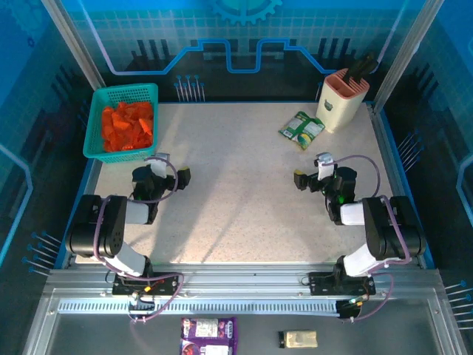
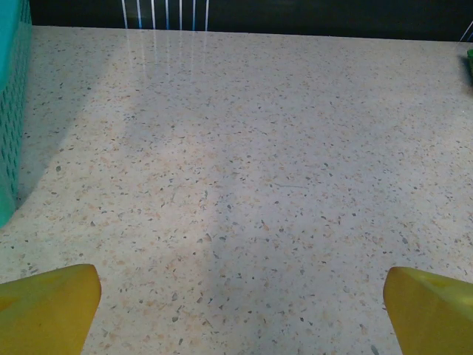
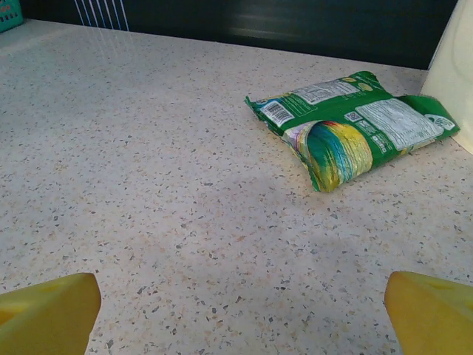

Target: Fold the inside-out t-shirt

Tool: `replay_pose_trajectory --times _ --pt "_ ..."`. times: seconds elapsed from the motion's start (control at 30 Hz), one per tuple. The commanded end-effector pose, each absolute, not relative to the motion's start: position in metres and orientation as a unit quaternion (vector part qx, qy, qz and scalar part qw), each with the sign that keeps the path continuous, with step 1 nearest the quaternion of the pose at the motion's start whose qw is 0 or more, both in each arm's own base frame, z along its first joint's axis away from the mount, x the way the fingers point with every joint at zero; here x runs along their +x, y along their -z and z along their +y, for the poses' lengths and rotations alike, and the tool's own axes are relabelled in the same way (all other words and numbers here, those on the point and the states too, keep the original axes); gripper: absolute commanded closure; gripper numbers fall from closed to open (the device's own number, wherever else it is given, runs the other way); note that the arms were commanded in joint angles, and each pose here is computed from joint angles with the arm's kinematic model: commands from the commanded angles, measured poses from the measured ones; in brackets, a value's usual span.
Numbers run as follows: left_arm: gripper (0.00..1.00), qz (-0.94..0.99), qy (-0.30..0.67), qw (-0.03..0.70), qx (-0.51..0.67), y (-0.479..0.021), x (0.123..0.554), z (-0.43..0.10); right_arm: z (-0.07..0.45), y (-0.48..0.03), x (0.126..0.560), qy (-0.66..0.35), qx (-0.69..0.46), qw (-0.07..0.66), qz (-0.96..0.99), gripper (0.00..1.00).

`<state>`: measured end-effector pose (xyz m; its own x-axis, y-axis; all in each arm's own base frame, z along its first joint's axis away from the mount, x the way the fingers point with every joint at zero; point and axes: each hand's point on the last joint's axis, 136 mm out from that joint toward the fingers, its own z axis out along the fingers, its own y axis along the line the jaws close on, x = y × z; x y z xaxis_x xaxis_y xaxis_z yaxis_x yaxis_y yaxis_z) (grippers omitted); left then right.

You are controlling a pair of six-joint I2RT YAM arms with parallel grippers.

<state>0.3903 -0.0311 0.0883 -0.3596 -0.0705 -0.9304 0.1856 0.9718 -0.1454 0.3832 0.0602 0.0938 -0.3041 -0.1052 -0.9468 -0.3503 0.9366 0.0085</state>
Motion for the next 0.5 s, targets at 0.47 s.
replay_pose_trajectory --times 0.47 --pt "0.01 0.804 0.118 0.581 0.051 -0.0990 0.3890 -0.0337 0.0577 -0.1024 0.3880 -0.103 -0.143 0.586 0.791 0.00"
